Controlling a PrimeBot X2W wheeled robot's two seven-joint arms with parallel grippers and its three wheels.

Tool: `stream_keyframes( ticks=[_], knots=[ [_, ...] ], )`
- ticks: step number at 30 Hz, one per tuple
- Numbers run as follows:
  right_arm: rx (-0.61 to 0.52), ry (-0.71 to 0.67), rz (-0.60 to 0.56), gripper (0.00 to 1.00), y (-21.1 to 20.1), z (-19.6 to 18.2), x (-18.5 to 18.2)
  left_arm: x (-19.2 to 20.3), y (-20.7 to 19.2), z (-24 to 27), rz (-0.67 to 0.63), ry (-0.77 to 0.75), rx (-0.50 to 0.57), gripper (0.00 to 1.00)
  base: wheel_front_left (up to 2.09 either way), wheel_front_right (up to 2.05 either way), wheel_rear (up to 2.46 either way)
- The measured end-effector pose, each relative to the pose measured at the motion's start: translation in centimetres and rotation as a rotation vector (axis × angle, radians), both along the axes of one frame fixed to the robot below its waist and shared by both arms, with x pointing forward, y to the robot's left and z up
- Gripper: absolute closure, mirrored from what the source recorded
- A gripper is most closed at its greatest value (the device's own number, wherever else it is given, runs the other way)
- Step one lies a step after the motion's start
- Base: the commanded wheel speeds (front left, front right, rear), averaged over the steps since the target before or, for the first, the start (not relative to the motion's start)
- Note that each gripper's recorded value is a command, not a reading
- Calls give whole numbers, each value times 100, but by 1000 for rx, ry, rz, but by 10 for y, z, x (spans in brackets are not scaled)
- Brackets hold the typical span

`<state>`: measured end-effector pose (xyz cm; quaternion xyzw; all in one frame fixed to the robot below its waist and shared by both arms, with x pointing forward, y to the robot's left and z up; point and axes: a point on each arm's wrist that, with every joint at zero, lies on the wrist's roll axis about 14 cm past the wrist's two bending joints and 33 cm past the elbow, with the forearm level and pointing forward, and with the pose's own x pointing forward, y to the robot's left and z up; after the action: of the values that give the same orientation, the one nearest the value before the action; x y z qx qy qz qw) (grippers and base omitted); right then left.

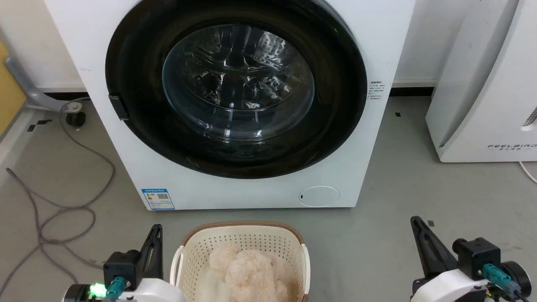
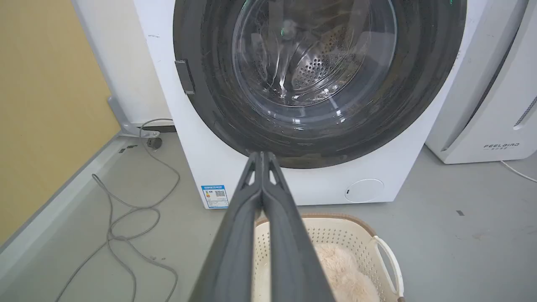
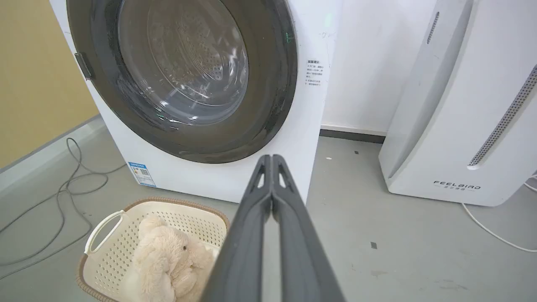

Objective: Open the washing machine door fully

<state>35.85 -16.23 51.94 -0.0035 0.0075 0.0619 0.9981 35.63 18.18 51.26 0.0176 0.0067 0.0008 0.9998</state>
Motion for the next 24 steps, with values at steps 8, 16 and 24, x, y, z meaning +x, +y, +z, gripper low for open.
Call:
stream_keyframes(
  ticks=[8,16,24],
  knots=[
    [-10,7,2,100,1,-1,3,5,0,3,1,0,3,100,0,0,0],
    [-18,9,5,0,1,-1,4,7,-1,3,2,8,5,0,0,0,0],
    [-12,6,3,0,1,-2,4,7,-4,2,-6,5,4,0,0,0,0]
  ],
)
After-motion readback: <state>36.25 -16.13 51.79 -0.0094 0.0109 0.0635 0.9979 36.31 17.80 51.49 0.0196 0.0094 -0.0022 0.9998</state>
